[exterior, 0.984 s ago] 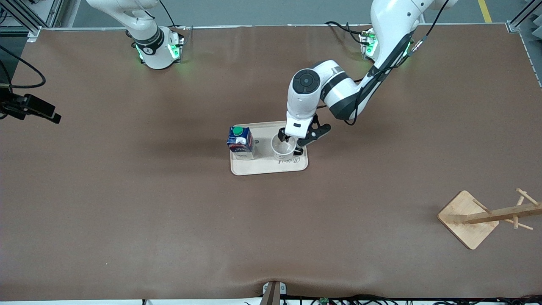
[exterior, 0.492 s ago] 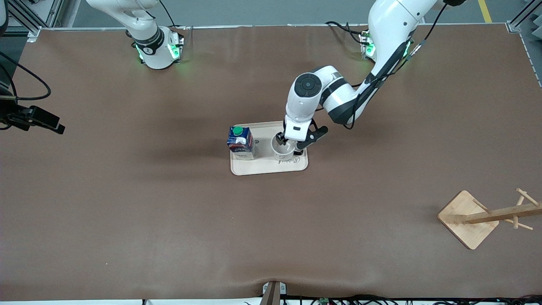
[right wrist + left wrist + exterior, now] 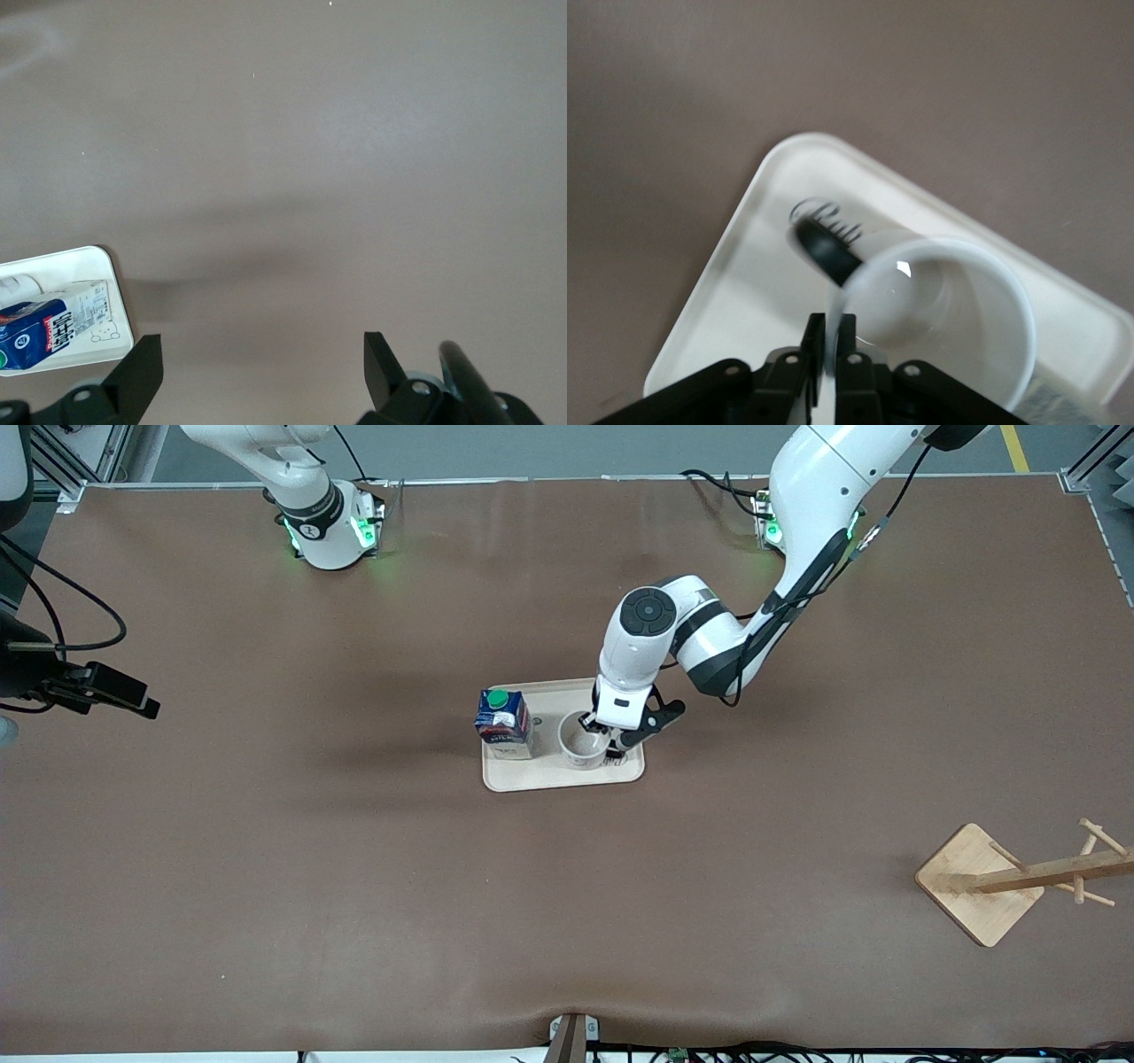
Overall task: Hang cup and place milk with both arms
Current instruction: 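Close the left gripper on the white mug's rim, then carry the mug to the wooden stand while the right gripper reaches the milk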
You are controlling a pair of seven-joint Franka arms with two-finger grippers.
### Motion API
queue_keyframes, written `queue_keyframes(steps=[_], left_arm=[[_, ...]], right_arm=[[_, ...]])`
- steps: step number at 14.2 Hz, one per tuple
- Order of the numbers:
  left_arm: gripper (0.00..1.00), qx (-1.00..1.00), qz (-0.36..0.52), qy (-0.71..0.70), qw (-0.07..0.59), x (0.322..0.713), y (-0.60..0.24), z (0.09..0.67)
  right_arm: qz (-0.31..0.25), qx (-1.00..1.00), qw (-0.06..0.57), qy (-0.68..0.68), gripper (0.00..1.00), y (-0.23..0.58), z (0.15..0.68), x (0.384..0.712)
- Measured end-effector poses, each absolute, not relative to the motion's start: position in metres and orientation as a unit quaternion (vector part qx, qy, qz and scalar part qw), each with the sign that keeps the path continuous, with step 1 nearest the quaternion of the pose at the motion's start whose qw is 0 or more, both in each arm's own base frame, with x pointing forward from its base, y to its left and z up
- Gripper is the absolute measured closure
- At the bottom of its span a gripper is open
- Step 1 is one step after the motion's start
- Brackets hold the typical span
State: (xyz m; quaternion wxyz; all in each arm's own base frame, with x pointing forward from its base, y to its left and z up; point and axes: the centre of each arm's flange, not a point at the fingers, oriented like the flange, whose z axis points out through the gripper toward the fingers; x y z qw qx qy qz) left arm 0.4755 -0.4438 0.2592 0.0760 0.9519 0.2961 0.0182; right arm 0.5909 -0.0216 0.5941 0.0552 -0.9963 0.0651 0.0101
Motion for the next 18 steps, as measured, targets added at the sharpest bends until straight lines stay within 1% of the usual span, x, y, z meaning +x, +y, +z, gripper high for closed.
queue_keyframes(steps=[2,6,9,11,13,16,18], left_arm=[[0.93,0.951,0.043,0.297,0.081,0.494,-0.432,0.291],[0.93,0.955,0.094,0.277,0.048,0.528,-0.384,0.393],[0.93,0.961,0.104,0.256,0.017,0.561,-0.335,0.47],[0.93,0.967,0.099,0.233,-0.004,0.588,-0.287,0.5],[0.93,0.974,0.088,0.208,-0.009,0.611,-0.232,0.516],[0.93,0.981,0.081,0.174,-0.004,0.638,-0.145,0.536],[0.93,0.985,0.085,0.148,-0.007,0.647,-0.096,0.544]], right_arm=[[0.02,-0.996,0.057,0.067,0.0,-0.023,0.587,0.592],[0.077,-0.993,0.056,0.066,0.0,-0.019,0.541,0.601],[0.08,-0.993,0.057,0.063,0.0,-0.015,0.538,0.603],[0.081,-0.993,0.062,0.059,0.0,-0.01,0.54,0.602],[0.091,-0.99,0.093,0.059,0.0,0.001,0.536,0.602],[0.124,-0.971,0.191,0.074,0.0,0.017,0.508,0.604],[0.14,-0.96,0.229,0.079,0.0,0.028,0.493,0.608]])
